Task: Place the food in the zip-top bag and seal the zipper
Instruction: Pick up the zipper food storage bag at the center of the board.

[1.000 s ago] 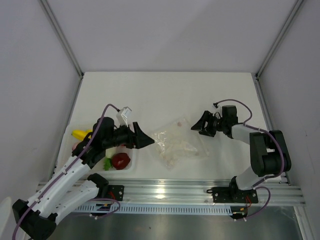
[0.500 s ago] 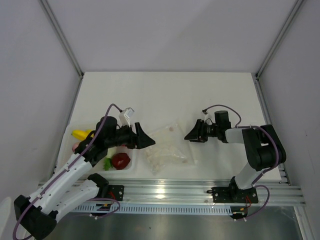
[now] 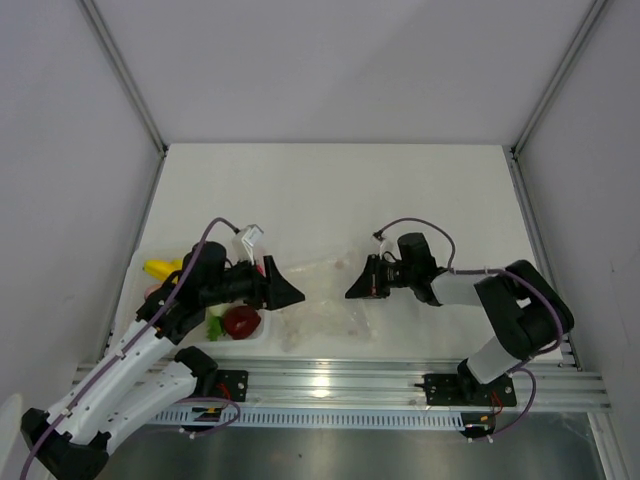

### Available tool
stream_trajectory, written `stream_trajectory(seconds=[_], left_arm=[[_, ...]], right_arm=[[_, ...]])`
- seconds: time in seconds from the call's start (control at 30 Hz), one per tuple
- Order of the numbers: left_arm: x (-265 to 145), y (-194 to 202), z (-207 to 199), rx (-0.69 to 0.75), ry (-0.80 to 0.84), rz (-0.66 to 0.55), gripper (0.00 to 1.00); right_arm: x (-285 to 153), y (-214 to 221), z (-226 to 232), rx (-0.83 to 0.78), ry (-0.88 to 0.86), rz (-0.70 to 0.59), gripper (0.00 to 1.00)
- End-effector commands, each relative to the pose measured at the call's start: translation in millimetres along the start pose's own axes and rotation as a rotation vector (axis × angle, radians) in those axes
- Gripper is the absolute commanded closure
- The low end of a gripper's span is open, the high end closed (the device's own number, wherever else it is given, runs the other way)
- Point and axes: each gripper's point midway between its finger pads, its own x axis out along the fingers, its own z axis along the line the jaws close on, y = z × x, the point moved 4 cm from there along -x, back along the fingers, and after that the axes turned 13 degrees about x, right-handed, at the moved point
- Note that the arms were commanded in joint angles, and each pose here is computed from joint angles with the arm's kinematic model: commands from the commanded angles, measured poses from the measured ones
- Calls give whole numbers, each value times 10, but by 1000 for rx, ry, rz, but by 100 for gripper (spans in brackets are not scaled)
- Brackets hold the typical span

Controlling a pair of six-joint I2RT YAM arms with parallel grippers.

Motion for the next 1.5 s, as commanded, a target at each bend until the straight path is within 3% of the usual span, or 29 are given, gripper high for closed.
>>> stream_trajectory(seconds=[0.0, 0.1, 0.23, 0.3, 0.53, 0.7, 0.87, 1.07, 1.23, 1.47], left_arm=[[-143, -23, -106, -2, -4, 11, 25], [-257, -38, -129, 2, -34, -8, 25], [-388, -159, -123, 28, -105, -72, 24], [-382, -183, -102, 15, -127, -81, 24], [-216, -74, -49, -73, -118, -57, 25], [-167, 86, -33, -103, -74, -96, 28], [-117, 318, 102, -104, -95, -55, 29], [-115, 272, 33, -65, -61, -40, 25], [-84, 234, 23, -52, -60, -41, 23], [-184, 43, -7, -11, -130, -58, 22]], right_arm=[[-12, -109, 427, -96, -11, -142, 100], [-48, -31, 614, -121, 16, -173, 100], [-333, -102, 1000, -222, 38, -335, 100], [-437, -91, 1137, -258, 82, -358, 100], [-794, -27, 1366, -394, 258, -455, 100], [-1006, -7, 1327, -487, 492, -549, 100], [-886, 186, 1295, -531, 564, -547, 100], [-344, 306, 1192, -471, 584, -513, 100], [0, 461, 1429, -505, 519, -478, 100], [-19, 611, 1641, -585, 459, -501, 100]])
